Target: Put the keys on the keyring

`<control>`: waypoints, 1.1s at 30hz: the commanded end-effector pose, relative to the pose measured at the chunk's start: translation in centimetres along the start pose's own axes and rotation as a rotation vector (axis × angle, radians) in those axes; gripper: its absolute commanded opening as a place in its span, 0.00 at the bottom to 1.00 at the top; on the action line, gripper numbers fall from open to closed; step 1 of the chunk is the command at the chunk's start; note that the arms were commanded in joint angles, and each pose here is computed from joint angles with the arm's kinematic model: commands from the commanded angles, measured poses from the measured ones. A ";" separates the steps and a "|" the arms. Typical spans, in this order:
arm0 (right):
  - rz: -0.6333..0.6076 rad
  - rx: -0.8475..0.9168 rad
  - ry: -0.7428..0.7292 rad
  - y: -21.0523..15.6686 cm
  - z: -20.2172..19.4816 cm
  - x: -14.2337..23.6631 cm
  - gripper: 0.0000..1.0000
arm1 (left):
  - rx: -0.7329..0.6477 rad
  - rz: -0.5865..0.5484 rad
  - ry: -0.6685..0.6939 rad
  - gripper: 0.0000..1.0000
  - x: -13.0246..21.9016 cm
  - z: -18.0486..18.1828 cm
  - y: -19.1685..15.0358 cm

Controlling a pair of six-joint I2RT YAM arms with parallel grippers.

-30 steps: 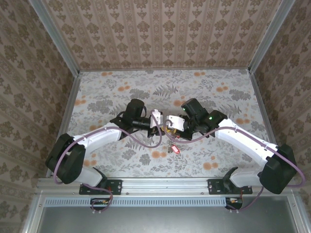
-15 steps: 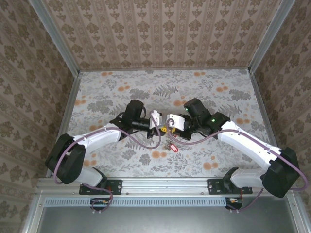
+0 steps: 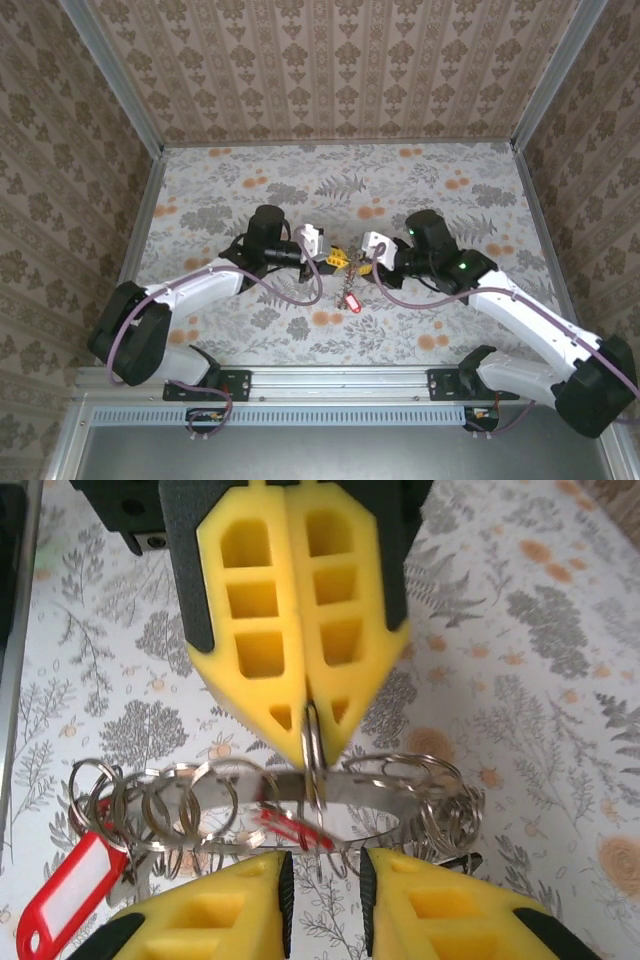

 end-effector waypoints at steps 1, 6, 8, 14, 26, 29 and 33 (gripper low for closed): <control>-0.127 -0.009 0.044 1.0 0.4 1.2 0.27 | -0.084 -0.112 -0.024 0.00 0.6 0.0 2.0; -0.151 0.003 0.078 1.4 0.6 1.4 0.26 | -0.092 -0.137 -0.038 0.00 0.4 0.1 2.0; -0.155 0.004 0.084 1.5 0.5 1.2 0.24 | -0.093 -0.142 -0.036 0.00 0.4 0.1 2.0; -0.149 0.000 0.118 1.8 0.2 0.5 0.20 | -0.098 -0.150 -0.037 0.00 0.2 0.1 2.1; -0.178 0.016 0.120 2.3 0.1 0.5 0.19 | -0.081 -0.147 -0.044 0.00 -0.4 0.1 1.7; -0.176 0.017 0.121 2.2 0.2 0.6 0.17 | -0.077 -0.145 -0.045 0.00 -0.5 0.2 1.6; -0.172 0.020 0.122 2.1 0.2 0.5 0.02 | -0.058 -0.135 -0.042 0.00 -0.7 0.3 1.3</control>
Point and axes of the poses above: each hand's point on the last joint's axis, 136 mm out from that joint toward the fingers, its own x axis back along the fingers, its own z axis along the line the jaws close on, y = z × x, the point moved 10 cm from there along x, back along the fingers, and after that the axes turned 12 degrees about -x, right-handed, at the moved point
